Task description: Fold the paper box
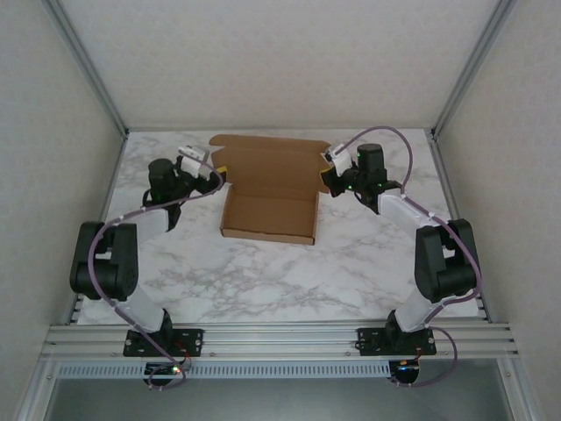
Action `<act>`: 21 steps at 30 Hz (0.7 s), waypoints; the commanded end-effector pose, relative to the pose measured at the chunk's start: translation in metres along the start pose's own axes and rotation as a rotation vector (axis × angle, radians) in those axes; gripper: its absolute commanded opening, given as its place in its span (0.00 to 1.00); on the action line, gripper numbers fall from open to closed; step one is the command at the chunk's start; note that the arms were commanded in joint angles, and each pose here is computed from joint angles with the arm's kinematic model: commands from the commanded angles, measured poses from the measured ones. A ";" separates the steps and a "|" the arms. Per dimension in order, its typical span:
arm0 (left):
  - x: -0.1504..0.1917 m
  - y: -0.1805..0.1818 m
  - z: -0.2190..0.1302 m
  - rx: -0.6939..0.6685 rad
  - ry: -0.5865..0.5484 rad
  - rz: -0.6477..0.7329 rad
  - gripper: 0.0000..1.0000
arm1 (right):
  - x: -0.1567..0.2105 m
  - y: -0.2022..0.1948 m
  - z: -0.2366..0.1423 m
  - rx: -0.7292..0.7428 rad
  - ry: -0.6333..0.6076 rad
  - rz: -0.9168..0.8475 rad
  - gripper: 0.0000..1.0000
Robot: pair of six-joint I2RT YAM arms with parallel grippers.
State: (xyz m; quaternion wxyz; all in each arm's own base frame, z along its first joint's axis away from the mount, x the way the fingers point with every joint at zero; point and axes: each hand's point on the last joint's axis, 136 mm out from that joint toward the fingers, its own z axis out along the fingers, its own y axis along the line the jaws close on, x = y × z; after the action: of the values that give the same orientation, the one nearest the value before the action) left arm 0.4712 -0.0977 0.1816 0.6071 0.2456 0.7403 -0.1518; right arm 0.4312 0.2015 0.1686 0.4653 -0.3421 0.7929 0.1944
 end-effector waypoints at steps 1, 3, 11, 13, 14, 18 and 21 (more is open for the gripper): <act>0.009 -0.019 0.013 0.144 0.037 0.123 0.82 | -0.001 0.006 -0.002 -0.027 -0.020 -0.010 0.00; 0.009 -0.008 0.019 0.110 0.044 0.147 0.80 | -0.001 0.007 -0.002 -0.032 -0.020 -0.013 0.00; -0.006 0.000 0.039 0.162 0.015 0.197 0.73 | 0.001 0.012 -0.003 -0.052 -0.016 -0.035 0.00; -0.003 -0.004 0.041 0.194 0.032 0.205 0.65 | 0.002 0.011 -0.003 -0.044 -0.009 -0.035 0.00; -0.002 -0.006 0.041 0.206 0.034 0.203 0.58 | 0.002 0.009 -0.003 -0.038 -0.006 -0.034 0.00; 0.004 -0.014 0.034 0.221 0.045 0.195 0.30 | -0.002 -0.001 -0.004 0.023 0.005 -0.002 0.00; 0.003 -0.021 0.027 0.217 0.040 0.176 0.17 | -0.004 -0.006 -0.002 0.080 0.010 0.008 0.00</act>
State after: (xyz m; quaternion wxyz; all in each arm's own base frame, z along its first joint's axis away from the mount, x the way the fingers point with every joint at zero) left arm 0.4976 -0.1219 0.1760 0.5851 0.3722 0.7039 -0.1536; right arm 0.4295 0.2014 0.1634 0.4612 -0.3390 0.7976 0.1902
